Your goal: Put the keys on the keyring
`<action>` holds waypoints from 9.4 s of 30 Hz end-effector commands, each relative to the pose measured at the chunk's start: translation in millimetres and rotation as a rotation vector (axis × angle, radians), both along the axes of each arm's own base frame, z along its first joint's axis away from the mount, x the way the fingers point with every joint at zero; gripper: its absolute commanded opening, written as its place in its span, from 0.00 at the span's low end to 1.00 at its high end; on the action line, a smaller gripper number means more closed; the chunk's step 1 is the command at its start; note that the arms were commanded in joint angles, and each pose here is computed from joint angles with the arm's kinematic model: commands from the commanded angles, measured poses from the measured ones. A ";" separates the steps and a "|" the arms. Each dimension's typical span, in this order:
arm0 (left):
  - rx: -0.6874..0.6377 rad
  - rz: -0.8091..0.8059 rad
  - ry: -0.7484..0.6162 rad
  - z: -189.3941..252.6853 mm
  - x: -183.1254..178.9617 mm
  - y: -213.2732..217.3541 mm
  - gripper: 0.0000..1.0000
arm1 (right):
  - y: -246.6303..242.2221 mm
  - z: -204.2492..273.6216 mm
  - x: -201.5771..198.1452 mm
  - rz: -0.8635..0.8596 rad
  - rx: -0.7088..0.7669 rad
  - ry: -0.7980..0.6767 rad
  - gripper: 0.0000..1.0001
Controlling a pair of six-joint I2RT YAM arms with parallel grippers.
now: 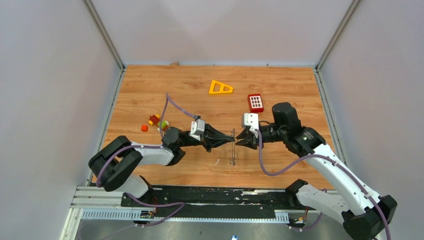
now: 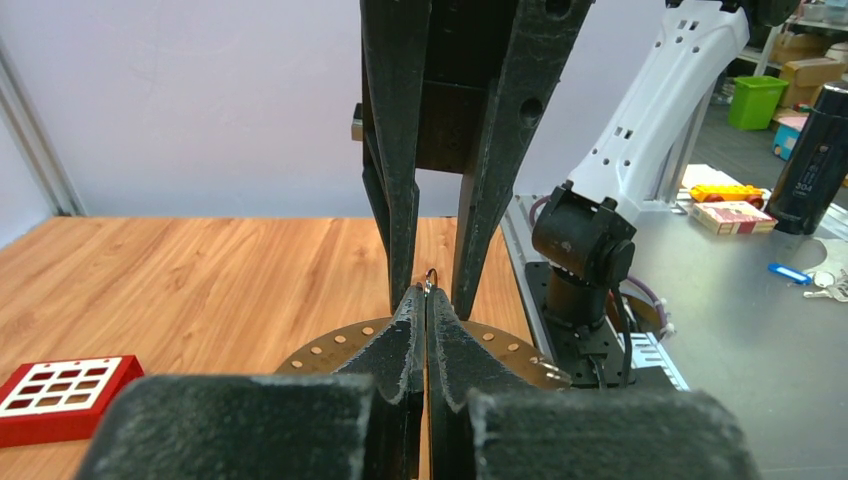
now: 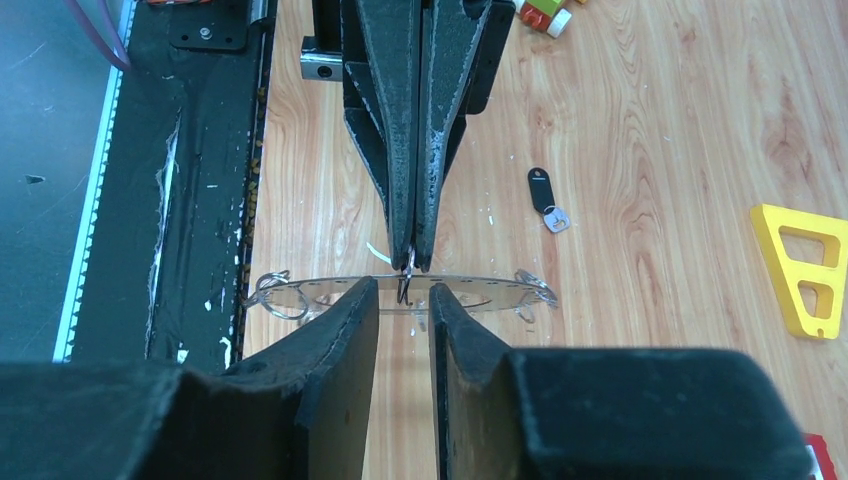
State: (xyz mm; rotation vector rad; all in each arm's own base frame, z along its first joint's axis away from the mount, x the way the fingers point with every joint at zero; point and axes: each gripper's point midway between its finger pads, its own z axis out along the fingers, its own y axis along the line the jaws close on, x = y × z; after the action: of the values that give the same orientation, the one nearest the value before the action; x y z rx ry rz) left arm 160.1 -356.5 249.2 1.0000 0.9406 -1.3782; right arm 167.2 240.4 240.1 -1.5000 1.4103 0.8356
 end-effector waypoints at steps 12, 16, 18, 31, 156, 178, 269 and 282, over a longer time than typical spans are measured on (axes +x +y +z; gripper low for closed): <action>-0.102 -0.013 -0.093 27.9 -9.3 6.0 0.00 | 3.6 20.1 5.2 0.015 0.052 -0.083 0.21; -0.102 -0.017 -0.091 28.1 -10.0 5.7 0.00 | 5.0 18.7 4.9 0.024 0.052 -0.075 0.18; -0.101 -0.018 -0.090 28.2 -10.1 5.7 0.00 | 6.4 18.4 5.1 0.031 0.053 -0.071 0.18; -0.099 -0.017 -0.090 26.7 -9.5 5.2 0.00 | 10.9 19.2 8.2 0.036 0.061 -0.056 0.05; 1.422 0.193 0.297 -232.5 156.5 78.6 0.25 | -45.6 -25.6 44.2 -0.309 -0.140 -0.239 0.00; 1.342 0.246 0.240 -191.2 140.7 75.7 0.00 | -46.5 -31.3 46.6 -0.314 -0.157 -0.226 0.00; 1.358 0.221 0.139 -207.1 126.9 72.8 0.45 | -46.9 -45.9 47.6 -0.302 -0.201 -0.182 0.00; 1.380 0.201 0.156 -217.2 120.9 77.0 0.38 | -46.6 -47.2 47.3 -0.298 -0.203 -0.177 0.00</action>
State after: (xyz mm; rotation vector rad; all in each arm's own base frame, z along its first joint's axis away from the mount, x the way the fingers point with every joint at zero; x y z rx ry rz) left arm 279.4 -276.0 30.2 1.6892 2.1506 -0.4723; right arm 210.4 189.5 182.4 -1.4371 1.6134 0.3722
